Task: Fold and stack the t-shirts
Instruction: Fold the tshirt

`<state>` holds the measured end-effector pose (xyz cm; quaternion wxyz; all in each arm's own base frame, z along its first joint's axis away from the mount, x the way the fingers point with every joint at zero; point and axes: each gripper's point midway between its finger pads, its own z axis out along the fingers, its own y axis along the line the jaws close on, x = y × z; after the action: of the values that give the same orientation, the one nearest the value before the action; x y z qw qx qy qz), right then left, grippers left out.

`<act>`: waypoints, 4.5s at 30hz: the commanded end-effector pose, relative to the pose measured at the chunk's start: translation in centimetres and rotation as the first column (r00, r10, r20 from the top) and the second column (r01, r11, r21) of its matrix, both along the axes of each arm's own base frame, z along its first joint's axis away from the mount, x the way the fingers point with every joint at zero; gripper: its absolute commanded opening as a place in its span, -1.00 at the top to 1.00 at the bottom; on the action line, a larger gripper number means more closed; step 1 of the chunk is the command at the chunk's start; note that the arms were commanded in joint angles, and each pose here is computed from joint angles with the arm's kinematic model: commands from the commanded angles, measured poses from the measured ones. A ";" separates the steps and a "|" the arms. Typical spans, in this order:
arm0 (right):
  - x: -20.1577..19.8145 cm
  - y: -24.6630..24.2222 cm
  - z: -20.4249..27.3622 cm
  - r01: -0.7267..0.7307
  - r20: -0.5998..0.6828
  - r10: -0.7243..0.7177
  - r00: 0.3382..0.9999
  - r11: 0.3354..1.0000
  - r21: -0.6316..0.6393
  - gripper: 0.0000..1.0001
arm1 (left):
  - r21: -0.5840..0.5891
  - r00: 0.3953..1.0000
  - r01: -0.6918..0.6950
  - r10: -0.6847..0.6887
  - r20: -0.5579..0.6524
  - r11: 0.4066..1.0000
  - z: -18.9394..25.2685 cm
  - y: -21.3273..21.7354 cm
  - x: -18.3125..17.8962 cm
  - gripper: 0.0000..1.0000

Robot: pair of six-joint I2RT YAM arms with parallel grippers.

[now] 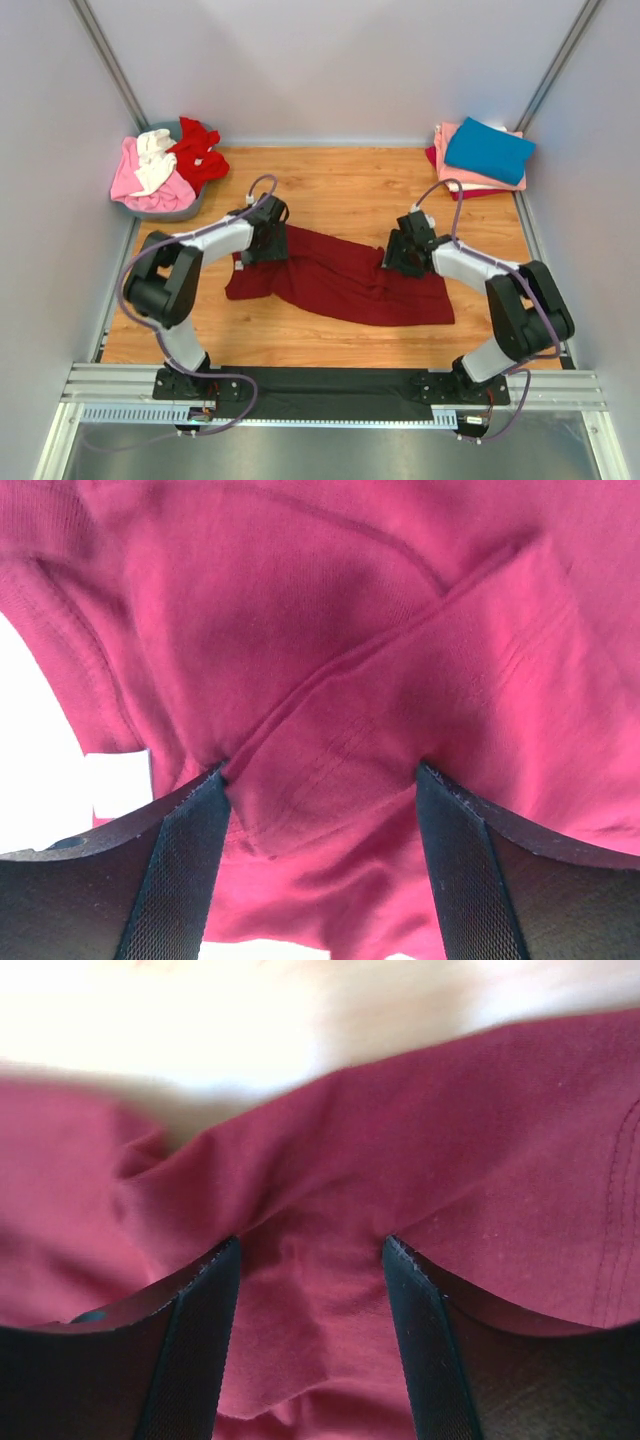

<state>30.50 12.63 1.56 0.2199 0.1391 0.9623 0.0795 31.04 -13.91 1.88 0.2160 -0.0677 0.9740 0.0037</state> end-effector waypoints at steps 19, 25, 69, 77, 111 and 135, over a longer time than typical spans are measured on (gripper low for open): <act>-10.7 8.3 12.0 -0.263 0.071 0.266 0.961 0.963 -0.054 -0.66 | -0.218 0.833 0.475 -0.356 0.423 0.853 18.1 -14.0 21.2 -0.99; -2.3 7.8 11.1 -0.226 0.104 0.219 0.970 0.972 0.060 -0.58 | -0.112 0.828 0.382 -0.286 0.482 0.917 25.7 -9.2 17.2 -0.99; 32.9 10.1 1.5 -0.120 0.252 0.015 0.968 0.907 0.404 0.99 | -0.143 0.835 0.440 -0.345 0.428 0.887 18.5 1.4 -13.1 -0.88; 36.6 9.9 3.5 -0.152 0.419 -0.024 0.908 0.912 0.380 0.79 | -0.128 0.856 0.417 -0.341 0.388 0.900 17.6 1.6 -12.7 -0.87; -12.7 6.0 2.8 -0.139 0.027 0.137 0.990 0.947 0.289 -0.40 | -0.368 0.960 0.277 -0.268 0.074 0.888 0.9 -4.1 -19.6 -0.74; -19.2 7.5 -2.7 -0.162 -0.120 0.206 0.971 0.938 0.305 0.49 | -0.319 0.963 0.259 -0.270 0.010 0.912 -2.3 -4.6 -20.6 0.07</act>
<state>12.34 21.66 1.53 0.1305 0.0741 0.9511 0.2701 11.51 -20.07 2.05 0.2101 0.0261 0.9509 -0.2256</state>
